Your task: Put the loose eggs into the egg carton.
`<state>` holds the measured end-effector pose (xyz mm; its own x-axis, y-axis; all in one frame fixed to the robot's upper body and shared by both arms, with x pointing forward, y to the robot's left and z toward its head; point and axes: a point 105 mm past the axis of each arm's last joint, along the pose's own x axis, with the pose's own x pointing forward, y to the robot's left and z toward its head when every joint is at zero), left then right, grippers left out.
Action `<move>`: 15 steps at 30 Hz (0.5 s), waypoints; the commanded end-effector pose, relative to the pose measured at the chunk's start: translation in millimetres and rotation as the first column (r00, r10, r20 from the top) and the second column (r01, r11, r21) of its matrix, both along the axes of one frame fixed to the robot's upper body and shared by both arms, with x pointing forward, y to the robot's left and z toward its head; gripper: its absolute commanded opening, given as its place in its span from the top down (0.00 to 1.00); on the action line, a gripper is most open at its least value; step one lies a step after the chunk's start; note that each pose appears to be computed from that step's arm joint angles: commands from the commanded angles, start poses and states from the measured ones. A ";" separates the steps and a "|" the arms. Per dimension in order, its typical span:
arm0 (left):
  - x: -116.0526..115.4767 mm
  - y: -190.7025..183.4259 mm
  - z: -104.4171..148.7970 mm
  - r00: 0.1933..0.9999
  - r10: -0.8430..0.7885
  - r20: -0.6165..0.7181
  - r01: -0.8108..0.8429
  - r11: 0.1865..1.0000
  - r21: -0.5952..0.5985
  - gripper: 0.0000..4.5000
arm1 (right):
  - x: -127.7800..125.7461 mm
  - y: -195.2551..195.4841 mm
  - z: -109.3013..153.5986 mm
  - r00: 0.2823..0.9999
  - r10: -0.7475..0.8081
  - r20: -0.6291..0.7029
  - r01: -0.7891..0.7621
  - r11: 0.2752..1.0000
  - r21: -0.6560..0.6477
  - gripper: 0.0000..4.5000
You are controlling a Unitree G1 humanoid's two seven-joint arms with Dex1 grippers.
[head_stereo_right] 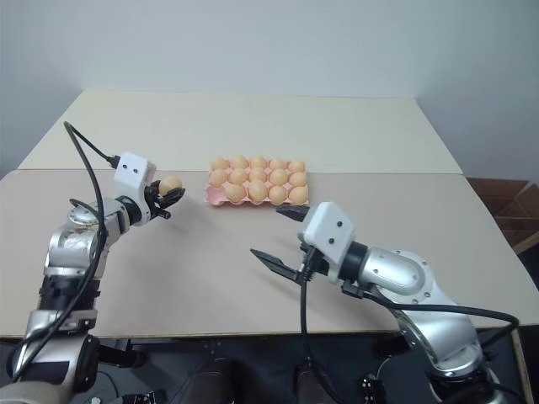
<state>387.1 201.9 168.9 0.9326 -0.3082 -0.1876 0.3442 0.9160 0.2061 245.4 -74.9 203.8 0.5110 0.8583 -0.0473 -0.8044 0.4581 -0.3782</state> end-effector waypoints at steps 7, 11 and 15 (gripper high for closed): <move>2.8 -53.3 18.1 0.981 -0.029 0.192 0.032 0.999 -0.009 0.62 | -8.6 8.3 15.0 0.998 0.040 0.058 -0.041 0.999 0.024 0.00; 8.9 -59.0 12.4 0.976 0.001 0.217 0.002 1.000 -0.015 0.63 | -8.7 13.1 17.1 0.997 0.041 0.065 -0.044 0.998 0.035 0.00; 15.5 -52.5 2.7 0.971 0.065 0.229 -0.062 0.998 -0.018 0.63 | -9.4 16.0 17.4 0.997 0.044 0.068 -0.046 0.998 0.033 0.00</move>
<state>399.6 147.9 159.0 0.9620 -0.2719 -0.0251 0.2698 0.9323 0.2408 241.3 -61.4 211.5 0.4798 0.8773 -0.0142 -0.8139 0.4389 -0.3807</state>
